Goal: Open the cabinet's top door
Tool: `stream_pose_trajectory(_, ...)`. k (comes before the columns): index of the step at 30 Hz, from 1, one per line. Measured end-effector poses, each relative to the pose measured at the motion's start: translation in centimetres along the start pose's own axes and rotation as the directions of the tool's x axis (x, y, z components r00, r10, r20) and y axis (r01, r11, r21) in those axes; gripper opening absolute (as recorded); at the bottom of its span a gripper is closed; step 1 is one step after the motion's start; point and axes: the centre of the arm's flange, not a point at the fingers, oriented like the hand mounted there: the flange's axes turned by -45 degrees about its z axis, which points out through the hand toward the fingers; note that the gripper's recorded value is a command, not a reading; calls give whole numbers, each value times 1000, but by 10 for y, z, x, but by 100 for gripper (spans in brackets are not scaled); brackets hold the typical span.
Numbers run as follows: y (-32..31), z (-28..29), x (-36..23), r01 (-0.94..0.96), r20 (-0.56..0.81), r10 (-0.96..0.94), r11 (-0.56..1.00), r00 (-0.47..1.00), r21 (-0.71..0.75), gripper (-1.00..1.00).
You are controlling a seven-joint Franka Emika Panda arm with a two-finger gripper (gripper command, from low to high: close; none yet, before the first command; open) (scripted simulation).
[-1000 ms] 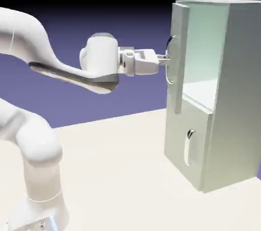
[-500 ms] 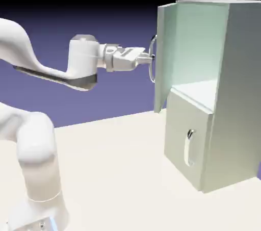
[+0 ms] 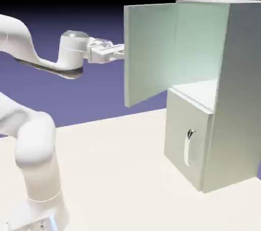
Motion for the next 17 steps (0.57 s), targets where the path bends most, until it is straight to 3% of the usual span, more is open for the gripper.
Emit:
stream_pose_trajectory(16, -61, -65, 0, 0, 0, 0, 943, 1000, -332, -100)
stream_pose_trajectory(17, -64, -67, 0, 0, 0, 0, 937, 1000, -348, 100)
